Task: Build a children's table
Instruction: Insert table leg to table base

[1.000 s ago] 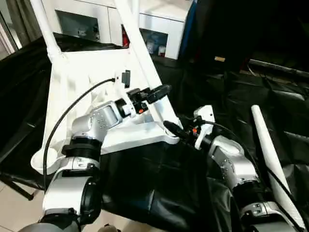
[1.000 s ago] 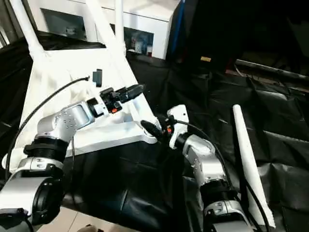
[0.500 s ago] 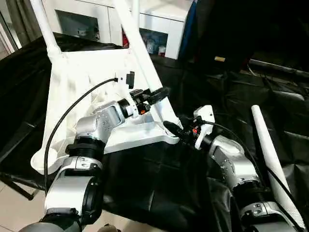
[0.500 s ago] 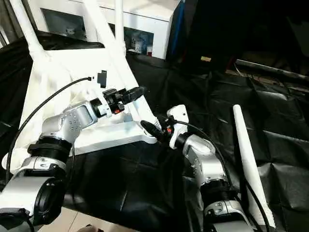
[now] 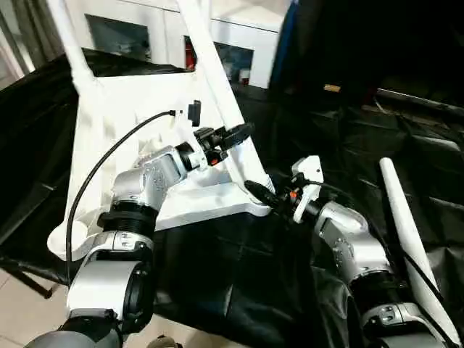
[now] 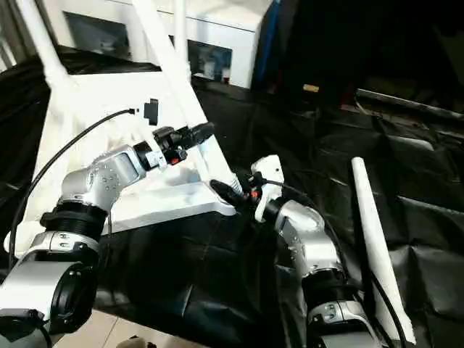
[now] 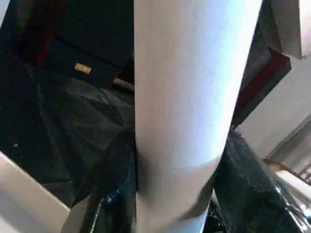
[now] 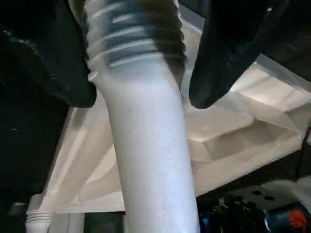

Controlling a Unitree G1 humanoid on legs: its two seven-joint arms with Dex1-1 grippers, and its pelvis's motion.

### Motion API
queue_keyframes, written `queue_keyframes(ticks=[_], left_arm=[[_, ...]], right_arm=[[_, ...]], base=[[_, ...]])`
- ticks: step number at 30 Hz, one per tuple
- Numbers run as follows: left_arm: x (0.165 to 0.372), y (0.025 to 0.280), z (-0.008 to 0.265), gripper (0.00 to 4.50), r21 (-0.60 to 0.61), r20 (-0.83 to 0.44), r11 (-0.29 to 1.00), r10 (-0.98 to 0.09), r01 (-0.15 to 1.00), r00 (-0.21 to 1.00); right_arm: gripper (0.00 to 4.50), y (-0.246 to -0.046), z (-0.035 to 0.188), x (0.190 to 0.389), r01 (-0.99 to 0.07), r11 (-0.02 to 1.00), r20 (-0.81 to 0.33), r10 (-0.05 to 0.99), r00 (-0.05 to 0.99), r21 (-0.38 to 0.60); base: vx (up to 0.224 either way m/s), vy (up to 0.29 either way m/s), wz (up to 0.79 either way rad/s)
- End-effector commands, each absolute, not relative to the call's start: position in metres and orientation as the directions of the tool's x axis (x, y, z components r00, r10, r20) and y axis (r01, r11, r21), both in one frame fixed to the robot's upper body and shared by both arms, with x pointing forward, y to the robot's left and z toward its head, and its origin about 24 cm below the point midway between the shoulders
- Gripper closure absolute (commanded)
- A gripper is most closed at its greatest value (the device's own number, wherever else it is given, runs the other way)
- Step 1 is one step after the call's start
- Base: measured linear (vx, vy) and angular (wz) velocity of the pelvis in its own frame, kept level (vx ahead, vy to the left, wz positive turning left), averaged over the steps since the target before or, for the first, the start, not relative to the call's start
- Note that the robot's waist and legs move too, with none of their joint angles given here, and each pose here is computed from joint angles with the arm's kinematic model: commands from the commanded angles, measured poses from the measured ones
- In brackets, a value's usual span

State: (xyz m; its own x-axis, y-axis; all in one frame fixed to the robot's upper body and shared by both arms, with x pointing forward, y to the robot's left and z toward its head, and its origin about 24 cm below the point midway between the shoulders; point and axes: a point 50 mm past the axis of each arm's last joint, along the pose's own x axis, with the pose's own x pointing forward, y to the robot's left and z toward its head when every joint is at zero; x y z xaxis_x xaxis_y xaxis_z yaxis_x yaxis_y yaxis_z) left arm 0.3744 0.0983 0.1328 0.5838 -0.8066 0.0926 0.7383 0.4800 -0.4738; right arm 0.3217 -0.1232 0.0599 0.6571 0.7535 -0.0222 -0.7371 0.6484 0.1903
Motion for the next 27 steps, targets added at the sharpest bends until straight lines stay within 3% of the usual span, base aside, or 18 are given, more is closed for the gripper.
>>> queue_keyframes(ticks=[1, 10, 18, 24, 27], left_arm=[[0.374, 0.090, 0.147, 2.59, -0.433, 0.125, 0.448, -0.829, 0.782, 0.544], [0.372, 0.089, 0.149, 2.60, -0.425, 0.120, 0.427, -0.847, 0.798, 0.518], [0.369, 0.086, 0.151, 2.60, -0.409, 0.110, 0.410, -0.865, 0.815, 0.490], [0.364, 0.079, 0.152, 2.60, -0.336, 0.060, 0.414, -0.887, 0.846, 0.458], [0.362, 0.075, 0.155, 2.60, -0.301, 0.046, 0.410, -0.896, 0.861, 0.442]], right_arm=[[0.87, -0.133, 0.077, 0.324, -0.746, 0.634, 0.027, 0.758, 0.652, 0.203], [0.87, -0.145, 0.099, 0.334, -0.737, 0.629, 0.054, 0.751, 0.658, 0.248], [0.87, -0.138, 0.100, 0.332, -0.777, 0.619, -0.070, 0.785, 0.616, 0.116], [0.87, -0.116, 0.100, 0.332, -0.792, 0.611, -0.164, 0.783, 0.601, 0.014], [1.04, -0.109, 0.099, 0.333, -0.784, 0.620, -0.179, 0.773, 0.608, 0.013]], base=[[0.000, 0.000, 0.00], [0.000, 0.000, 0.00], [0.000, 0.000, 0.00], [0.000, 0.000, 0.00], [0.000, 0.000, 0.00]])
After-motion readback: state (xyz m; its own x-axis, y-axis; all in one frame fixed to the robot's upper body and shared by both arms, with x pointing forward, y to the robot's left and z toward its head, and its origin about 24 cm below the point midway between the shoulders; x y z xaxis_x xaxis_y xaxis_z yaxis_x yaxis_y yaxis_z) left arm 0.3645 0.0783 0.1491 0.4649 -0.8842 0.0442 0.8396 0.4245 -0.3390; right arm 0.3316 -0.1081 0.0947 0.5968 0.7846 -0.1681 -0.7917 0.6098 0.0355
